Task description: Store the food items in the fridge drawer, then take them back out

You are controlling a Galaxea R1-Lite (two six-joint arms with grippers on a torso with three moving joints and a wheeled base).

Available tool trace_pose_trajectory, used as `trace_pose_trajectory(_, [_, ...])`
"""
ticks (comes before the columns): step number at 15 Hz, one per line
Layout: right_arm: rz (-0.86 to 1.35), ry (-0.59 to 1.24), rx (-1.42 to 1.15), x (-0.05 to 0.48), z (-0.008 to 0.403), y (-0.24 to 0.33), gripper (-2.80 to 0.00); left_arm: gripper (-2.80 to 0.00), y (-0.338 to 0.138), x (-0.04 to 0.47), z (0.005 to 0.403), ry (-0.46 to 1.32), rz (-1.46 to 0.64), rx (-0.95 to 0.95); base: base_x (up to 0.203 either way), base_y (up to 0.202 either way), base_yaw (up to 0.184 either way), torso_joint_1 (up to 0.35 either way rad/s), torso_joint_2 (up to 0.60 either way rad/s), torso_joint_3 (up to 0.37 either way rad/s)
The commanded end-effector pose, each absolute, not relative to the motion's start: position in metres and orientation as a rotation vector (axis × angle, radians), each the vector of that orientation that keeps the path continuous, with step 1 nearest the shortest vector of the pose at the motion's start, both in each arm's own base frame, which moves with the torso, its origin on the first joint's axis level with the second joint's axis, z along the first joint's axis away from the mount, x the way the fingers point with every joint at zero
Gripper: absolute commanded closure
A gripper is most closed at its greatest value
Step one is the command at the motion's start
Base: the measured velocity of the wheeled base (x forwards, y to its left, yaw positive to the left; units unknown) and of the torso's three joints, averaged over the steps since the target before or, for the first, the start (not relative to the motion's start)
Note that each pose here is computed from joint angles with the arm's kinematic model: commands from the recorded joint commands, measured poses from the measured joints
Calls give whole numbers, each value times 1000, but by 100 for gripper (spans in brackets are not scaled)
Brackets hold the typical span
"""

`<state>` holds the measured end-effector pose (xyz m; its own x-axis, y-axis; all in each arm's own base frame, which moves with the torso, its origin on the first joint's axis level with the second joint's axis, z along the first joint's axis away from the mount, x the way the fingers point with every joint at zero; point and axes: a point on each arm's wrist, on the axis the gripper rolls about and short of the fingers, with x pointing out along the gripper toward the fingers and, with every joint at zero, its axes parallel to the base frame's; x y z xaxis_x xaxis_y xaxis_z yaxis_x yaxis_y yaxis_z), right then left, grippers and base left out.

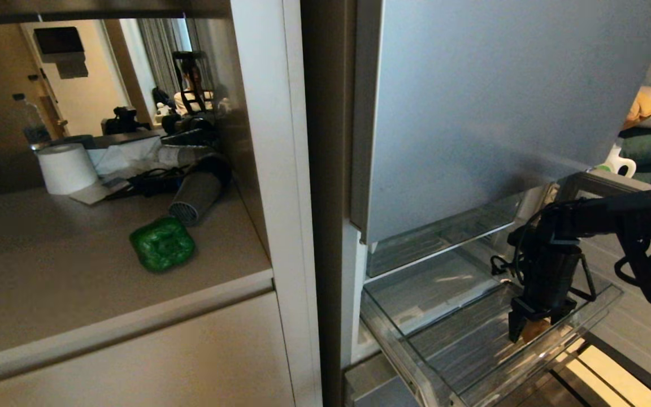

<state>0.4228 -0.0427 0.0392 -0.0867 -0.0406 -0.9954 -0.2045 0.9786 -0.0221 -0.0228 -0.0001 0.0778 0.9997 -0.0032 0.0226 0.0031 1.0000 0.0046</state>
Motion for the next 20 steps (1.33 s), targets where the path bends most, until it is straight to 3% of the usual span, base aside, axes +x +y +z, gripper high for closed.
trace_pose_trajectory(1, [140,1671,-186,422,36,-42,-280,0,0,-22,75,-11,-3,5,0,0,0,0,0,0])
trace_pose_trajectory(6, [148,1689,-186,423,29,-39,-280,0,0,-22,75,-11,-3,5,0,0,0,0,0,0])
trace_pose_trajectory(7, [145,1692,-183,423,28,-39,-112,0,0,-22,75,-11,-3,5,0,0,0,0,0,0])
trace_pose_trajectory(8, [144,1693,-182,423,28,-39,0,0,0,-22,75,-11,-3,5,0,0,0,0,0,0])
trace_pose_trajectory(14, [150,1682,-185,424,29,-36,0,0,0,-22,75,-11,-3,5,0,0,0,0,0,0])
trace_pose_trajectory(20, [134,1539,-200,436,39,-32,0,0,0,-22,75,-11,-3,5,0,0,0,0,0,0])
